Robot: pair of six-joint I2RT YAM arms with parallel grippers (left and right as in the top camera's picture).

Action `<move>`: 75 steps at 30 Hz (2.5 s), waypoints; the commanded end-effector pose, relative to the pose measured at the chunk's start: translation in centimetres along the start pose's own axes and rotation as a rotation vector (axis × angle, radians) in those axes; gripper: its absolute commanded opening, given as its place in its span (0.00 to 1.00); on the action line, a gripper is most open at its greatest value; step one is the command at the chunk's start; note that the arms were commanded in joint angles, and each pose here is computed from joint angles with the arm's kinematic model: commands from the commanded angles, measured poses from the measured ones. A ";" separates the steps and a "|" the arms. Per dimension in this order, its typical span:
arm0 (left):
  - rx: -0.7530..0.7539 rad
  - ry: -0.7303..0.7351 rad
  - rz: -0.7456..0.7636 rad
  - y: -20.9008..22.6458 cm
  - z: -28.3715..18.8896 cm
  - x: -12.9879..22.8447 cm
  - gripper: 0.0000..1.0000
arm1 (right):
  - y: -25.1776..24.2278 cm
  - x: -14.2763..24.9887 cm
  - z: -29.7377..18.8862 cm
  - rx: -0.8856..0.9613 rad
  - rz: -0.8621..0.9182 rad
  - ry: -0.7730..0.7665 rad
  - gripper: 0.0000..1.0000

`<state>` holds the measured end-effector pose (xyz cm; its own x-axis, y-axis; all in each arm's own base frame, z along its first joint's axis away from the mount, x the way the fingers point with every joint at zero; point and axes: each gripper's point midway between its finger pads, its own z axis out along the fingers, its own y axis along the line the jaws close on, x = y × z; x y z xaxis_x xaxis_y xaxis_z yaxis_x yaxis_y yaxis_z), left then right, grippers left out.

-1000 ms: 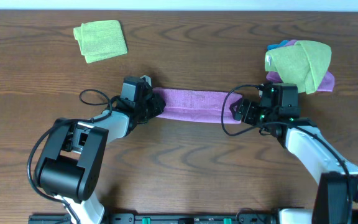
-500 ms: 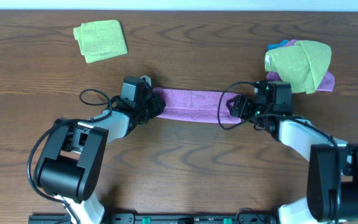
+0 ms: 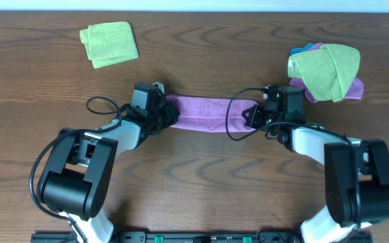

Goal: Fold the cloth
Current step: 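Lower the folded edge and regrasp the folded strip ends with both grippers, then carry the right end of the strip leftward onto the left end with the right gripper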

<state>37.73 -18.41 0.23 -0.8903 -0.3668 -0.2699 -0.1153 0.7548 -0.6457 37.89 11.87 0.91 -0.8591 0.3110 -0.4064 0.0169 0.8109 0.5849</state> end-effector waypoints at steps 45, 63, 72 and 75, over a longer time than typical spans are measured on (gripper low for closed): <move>0.027 -0.091 0.078 -2.0 -5.5 -4.8 0.06 | 18.5 -1.2 2.0 -0.151 -0.309 -0.075 0.01; -0.040 -0.180 0.064 0.3 -12.0 -7.3 0.06 | 20.3 1.1 6.4 -0.144 -0.329 -0.009 0.01; -0.041 -0.179 0.062 0.4 -12.1 -7.3 0.06 | 20.6 1.2 7.6 -0.145 -0.333 0.002 0.05; -0.042 -0.180 0.061 0.4 -12.1 -7.3 0.06 | 20.9 1.7 7.6 -0.151 -0.339 0.010 0.17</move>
<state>38.37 -9.25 9.41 -0.8191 -0.4163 -0.3946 -0.1102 0.7893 -0.6041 41.11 31.81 7.09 -0.8058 0.0452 -0.5904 -0.3300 0.7937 0.5110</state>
